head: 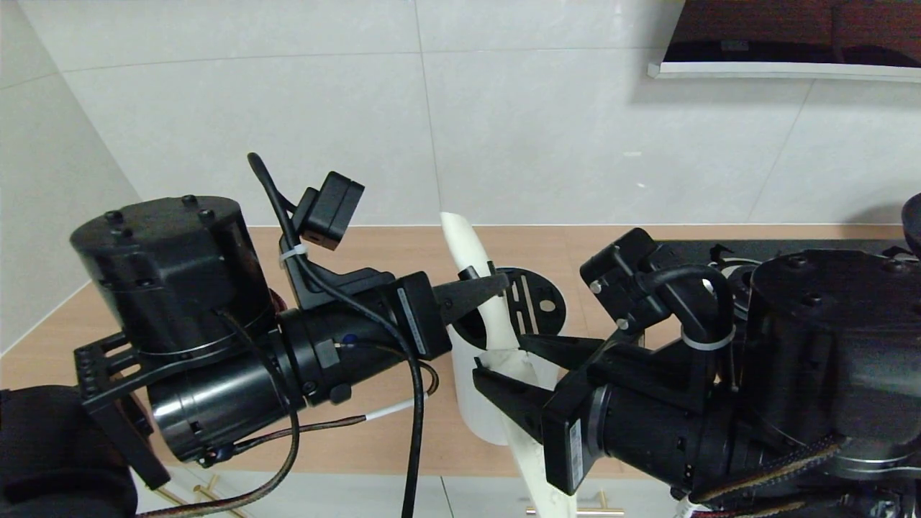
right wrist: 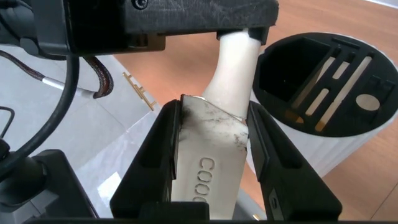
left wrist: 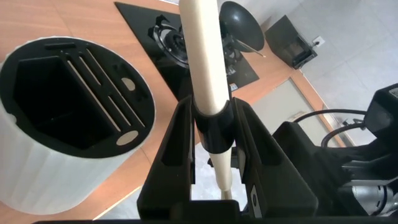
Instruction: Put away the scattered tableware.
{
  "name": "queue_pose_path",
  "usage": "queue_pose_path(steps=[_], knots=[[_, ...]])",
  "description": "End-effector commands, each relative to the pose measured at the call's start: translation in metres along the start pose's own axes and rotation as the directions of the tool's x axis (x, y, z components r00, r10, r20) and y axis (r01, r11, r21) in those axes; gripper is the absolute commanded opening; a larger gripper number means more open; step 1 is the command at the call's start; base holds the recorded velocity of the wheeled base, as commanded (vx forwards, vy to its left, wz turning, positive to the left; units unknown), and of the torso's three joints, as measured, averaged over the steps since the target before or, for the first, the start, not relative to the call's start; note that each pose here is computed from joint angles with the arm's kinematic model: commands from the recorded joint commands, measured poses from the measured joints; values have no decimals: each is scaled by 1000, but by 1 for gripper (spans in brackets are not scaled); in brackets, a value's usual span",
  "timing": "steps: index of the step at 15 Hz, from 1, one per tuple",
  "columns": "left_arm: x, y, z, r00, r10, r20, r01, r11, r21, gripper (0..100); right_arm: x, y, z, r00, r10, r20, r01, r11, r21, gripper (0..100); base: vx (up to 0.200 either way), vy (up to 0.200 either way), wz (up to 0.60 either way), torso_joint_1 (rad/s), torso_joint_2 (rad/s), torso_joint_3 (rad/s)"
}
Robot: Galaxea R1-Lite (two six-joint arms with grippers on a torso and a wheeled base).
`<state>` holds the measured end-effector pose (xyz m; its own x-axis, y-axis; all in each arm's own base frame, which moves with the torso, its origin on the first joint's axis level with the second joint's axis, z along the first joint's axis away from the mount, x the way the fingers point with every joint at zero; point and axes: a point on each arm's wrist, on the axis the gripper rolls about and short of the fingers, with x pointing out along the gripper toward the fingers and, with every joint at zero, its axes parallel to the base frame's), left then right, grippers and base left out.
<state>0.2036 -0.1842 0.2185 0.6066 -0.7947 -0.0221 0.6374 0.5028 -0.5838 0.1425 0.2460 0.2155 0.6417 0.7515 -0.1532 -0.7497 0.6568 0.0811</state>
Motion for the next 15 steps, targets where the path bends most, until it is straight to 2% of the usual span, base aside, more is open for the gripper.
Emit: queue_pose_path(steps=[1, 3, 4, 5, 7, 8, 9, 10, 12, 14, 15], knots=[[-4, -3, 3, 1000, -9, 15, 9, 1000, 3, 0, 0, 0, 0, 1000, 1, 2, -1, 1000, 1, 100, 0, 0, 0, 0, 0, 0], [-10, -10, 11, 998, -5, 65, 4, 1000, 13, 0, -3, 0, 5, 999, 1, 34, -1, 1000, 6, 100, 0, 0, 0, 0, 0, 0], [-13, -15, 18, 995, -2, 104, -1, 1000, 31, 0, -8, -1, 10, 998, -1, 58, 1, 1000, 11, 100, 0, 0, 0, 0, 0, 0], [-16, -20, 25, 991, -6, 137, -3, 998, 59, 0, -14, -2, 15, 997, -4, 81, 2, 1000, 16, 100, 0, 0, 0, 0, 0, 0], [-23, -34, 45, 980, -19, 198, -9, 990, 142, 0, -28, -9, 30, 990, -27, 139, 23, 999, 30, 100, 0, 0, 0, 0, 0, 0], [-25, -40, 53, 978, -12, 207, -22, 986, 165, 0, -32, -15, 34, 986, -50, 158, 46, 998, 34, 100, 0, 0, 0, 0, 0, 0], [-25, -47, 64, 975, 29, 218, -69, 981, 180, 0, -38, -26, 42, 979, -83, 188, 78, 996, 34, 100, 0, 0, 0, 0, 0, 0], [-24, -51, 74, 966, 89, 241, -135, 974, 183, 0, -45, -32, 48, 971, -104, 216, 98, 994, 40, 100, 0, 0, 0, 0, 0, 0], [-25, -57, 89, 942, 170, 289, -237, 947, 217, 0, -54, -47, 57, 954, -165, 252, 160, 986, 38, 100, 0, 0, 0, 0, 0, 0], [-28, -65, 102, 918, 261, 298, -343, 900, 268, 0, -59, -65, 62, 933, -238, 270, 239, 971, 28, 100, 0, 0, 0, 0, 0, 0], [-28, -65, 102, 917, 265, 298, -347, 898, 269, 0, -59, -65, 62, 933, -239, 270, 241, 970, 29, 100, 0, 0, 0, 0, 0, 0]])
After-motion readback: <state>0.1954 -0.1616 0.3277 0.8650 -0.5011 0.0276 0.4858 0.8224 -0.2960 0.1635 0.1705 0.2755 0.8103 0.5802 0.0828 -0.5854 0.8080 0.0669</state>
